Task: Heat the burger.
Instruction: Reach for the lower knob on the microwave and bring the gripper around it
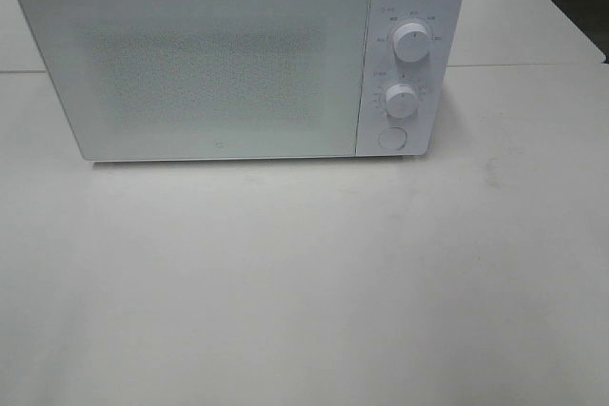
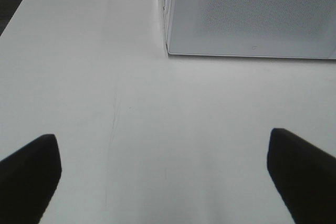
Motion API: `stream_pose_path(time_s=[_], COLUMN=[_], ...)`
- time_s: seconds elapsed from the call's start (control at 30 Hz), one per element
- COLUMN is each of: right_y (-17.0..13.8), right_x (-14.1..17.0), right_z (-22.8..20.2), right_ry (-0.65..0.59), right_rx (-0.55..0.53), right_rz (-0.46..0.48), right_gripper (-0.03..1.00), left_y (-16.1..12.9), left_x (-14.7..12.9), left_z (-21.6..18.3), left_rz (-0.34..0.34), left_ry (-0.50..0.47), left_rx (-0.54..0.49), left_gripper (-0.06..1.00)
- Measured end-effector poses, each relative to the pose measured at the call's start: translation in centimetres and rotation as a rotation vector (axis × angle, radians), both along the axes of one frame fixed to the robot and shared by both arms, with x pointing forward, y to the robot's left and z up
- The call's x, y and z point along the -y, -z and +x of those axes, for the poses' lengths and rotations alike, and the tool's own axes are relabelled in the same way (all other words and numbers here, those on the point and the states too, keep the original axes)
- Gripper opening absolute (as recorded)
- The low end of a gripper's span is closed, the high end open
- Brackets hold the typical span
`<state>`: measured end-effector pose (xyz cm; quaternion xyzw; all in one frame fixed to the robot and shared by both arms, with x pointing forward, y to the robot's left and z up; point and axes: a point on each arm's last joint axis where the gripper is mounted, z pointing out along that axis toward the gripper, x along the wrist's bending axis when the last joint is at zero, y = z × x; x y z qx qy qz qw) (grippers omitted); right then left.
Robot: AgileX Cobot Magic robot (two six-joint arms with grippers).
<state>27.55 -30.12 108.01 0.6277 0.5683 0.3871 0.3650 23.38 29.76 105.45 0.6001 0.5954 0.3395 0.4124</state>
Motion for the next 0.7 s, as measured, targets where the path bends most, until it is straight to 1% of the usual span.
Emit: stream_pose_path(time_s=[0.33,0.43,0.7], right_y=[-0.6,-0.6,0.0], right_x=[-0.2,-0.2,-0.3], right_z=[4.8,5.6,9.2], right_ry=[-0.011,-0.013,-0.02], right_rx=[0.021,0.025,0.0], right_rz=[-0.003,-0.003,-0.004], right_gripper=[0.74,0.74,0.74], left_y=[0.0,0.0,0.0], left_x=[0.0,0.0,0.0], left_z=[0.0,0.0,0.0], left_rz=[0.0,0.0,0.0], left_ry=[0.0,0.0,0.0], left_rx=[0.0,0.0,0.0], left_gripper=[0.99,0.99,0.99])
